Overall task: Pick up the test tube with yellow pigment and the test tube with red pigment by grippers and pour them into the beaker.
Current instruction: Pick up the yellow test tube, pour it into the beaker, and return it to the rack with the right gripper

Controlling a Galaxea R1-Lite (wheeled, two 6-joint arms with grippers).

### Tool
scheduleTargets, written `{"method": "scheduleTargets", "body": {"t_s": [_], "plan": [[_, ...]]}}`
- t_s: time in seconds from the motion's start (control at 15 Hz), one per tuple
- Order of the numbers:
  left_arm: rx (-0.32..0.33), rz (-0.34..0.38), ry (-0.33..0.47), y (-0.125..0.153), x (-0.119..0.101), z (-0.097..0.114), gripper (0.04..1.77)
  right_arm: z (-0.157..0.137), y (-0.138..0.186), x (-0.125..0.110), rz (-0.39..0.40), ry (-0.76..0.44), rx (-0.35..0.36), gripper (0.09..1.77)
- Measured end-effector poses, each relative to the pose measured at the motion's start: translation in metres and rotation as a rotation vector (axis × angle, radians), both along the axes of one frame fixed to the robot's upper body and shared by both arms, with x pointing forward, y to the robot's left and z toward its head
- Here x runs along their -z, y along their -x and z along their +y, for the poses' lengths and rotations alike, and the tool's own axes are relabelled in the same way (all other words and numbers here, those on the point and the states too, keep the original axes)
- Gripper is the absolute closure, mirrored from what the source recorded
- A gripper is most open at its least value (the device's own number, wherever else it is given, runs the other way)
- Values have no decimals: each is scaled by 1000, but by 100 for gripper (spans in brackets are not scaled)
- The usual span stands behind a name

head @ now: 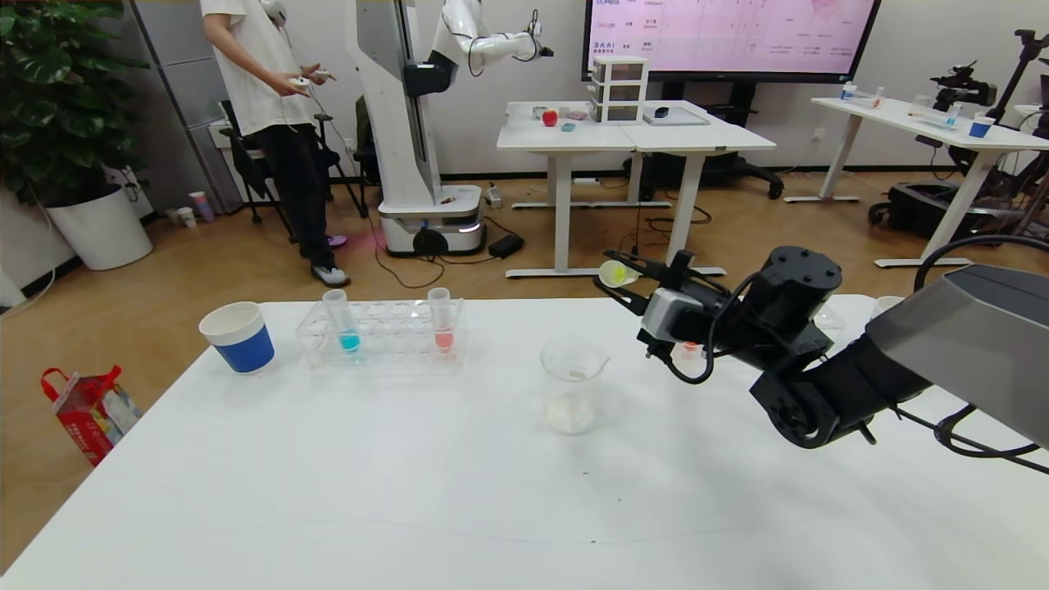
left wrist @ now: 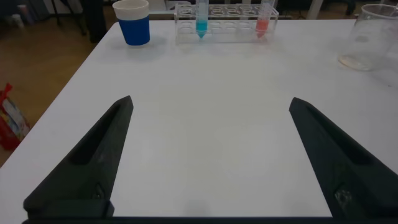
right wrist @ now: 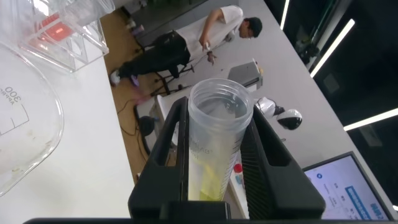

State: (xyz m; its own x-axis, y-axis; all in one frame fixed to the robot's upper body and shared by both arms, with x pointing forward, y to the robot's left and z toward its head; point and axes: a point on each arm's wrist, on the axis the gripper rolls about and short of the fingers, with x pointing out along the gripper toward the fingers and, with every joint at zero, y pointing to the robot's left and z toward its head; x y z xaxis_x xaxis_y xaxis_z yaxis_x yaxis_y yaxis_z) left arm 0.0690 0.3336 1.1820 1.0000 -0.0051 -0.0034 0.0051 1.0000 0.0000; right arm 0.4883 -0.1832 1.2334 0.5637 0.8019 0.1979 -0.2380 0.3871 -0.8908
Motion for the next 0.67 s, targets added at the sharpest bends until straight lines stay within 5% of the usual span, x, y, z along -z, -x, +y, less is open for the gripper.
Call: {"method": "scheduleTargets", "body": {"t_s": [0.67], "plan": [[0, 0, 0, 0, 0, 0, 6, 24, -1, 20, -187, 154, -153, 136]]}}
